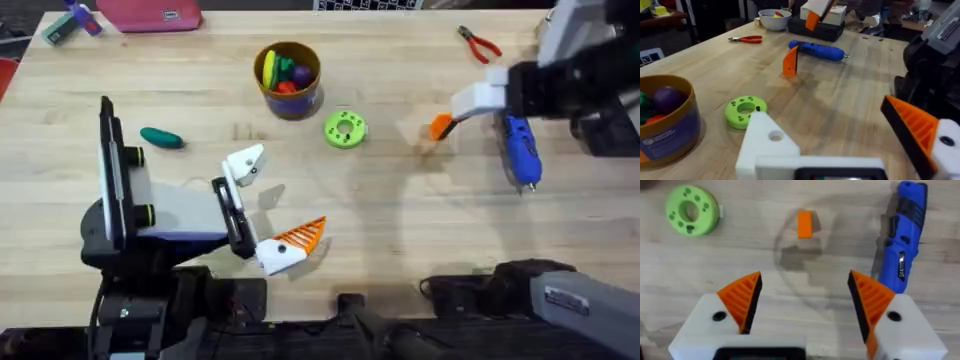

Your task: Pick up the gripper from the table and insert it into the empty holder that is missing its gripper. Then pick up a screw, insert it into the mounting hole, and use the screwdriver to tighten it. Finally, clean up the table by picking up the vegetable and placing it into the bucket.

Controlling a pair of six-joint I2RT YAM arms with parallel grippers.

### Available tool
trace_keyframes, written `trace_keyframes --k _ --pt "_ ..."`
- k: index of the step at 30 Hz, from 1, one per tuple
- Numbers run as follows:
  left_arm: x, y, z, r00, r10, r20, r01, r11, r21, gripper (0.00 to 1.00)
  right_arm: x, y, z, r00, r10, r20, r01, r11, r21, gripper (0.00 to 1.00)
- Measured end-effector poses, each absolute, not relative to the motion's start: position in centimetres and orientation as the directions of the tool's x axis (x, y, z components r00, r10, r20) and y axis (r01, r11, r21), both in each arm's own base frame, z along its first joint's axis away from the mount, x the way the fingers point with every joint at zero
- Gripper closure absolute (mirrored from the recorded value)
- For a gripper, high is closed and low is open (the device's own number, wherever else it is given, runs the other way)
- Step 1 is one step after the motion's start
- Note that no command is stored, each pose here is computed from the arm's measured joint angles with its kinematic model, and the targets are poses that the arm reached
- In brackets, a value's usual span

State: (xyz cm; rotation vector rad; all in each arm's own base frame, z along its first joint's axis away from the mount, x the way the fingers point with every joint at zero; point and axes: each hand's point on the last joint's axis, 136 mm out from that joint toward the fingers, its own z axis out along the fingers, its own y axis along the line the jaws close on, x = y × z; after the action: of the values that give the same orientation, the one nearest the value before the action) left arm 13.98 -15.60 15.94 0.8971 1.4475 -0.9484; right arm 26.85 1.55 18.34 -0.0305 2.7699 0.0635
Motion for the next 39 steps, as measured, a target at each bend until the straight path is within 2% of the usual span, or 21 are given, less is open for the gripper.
trace_keyframes --k 6,13,26,31,36,39 --pt "14.0 -15.6 15.9 -0.08 0.016 -0.997 0.92 0.386 -0.067 0.014 28.9 2.0 16.3 -0.976 -0.058 -0.209 -0.063 0.998 0.02 0.008" --pt "14.0 -15.6 15.9 -0.08 0.016 -0.997 0.92 0.386 -0.067 0.013 30.4 1.1 13.6 -0.991 -0.077 -0.108 -0.071 0.996 -0.056 0.038" --pt "14.0 -15.6 15.9 -0.079 0.016 -0.997 0.92 0.386 -0.067 0.013 32.6 1.8 9.6 -0.991 -0.126 -0.053 -0.122 0.989 -0.082 0.081" --pt "14.0 -15.6 15.9 -0.079 0.016 -0.997 0.92 0.386 -0.067 0.013 33.6 2.3 9.4 -0.989 -0.123 -0.086 -0.119 0.991 -0.054 0.09" --pt "14.0 -15.6 15.9 -0.08 0.016 -0.997 0.92 0.385 -0.067 0.014 33.0 2.5 8.7 -0.99 -0.123 -0.069 -0.121 0.992 -0.036 0.112" --pt "14.0 -15.6 15.9 -0.079 0.016 -0.997 0.92 0.385 -0.067 0.014 32.3 2.4 8.1 -0.992 -0.12 -0.045 -0.119 0.992 -0.03 0.169"
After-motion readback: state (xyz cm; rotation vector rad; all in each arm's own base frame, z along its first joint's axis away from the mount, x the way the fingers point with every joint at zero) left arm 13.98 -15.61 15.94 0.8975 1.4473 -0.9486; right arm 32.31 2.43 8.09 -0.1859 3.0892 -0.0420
